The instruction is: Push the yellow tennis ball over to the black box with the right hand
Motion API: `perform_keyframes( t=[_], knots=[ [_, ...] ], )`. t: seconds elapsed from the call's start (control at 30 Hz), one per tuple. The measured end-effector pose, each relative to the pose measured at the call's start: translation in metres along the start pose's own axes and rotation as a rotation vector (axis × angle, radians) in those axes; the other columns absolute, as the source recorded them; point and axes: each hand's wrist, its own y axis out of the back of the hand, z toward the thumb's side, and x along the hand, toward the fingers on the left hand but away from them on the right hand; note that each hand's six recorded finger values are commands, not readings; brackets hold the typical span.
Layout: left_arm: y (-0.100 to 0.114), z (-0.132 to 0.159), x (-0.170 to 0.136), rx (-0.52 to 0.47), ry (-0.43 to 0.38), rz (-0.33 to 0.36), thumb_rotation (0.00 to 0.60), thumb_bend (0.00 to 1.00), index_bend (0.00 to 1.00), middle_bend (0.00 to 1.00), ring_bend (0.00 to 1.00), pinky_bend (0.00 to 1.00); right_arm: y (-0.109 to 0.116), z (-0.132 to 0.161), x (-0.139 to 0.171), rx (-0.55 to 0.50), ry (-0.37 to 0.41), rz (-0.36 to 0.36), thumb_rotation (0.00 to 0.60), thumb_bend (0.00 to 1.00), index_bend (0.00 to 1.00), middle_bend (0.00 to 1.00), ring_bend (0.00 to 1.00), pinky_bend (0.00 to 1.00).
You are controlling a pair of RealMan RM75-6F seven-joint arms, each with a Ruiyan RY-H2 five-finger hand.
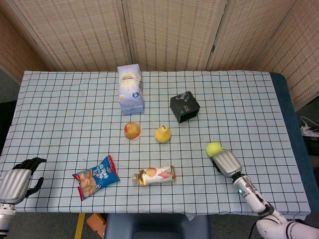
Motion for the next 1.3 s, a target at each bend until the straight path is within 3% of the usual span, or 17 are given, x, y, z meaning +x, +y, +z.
perform_keyframes(
  t=[0.57,1.3],
  knots=[
    [-0.003,0.001,0.0,0.007,-0.005,-0.012,0.6,0.42,0.27,0.24,0.23,0.38,0.0,-0.014,-0.039,0.036,-0.005,0.128,0.6,0.92,1.0,0.92,0.77,1.0],
    [-0.006,0.005,0.0,0.021,-0.017,-0.023,0.6,0.42,0.27,0.24,0.23,0.38,0.023,-0.013,-0.073,0.017,0.001,0.08,0.6,0.92,1.0,0.92,0.77,1.0]
  ],
)
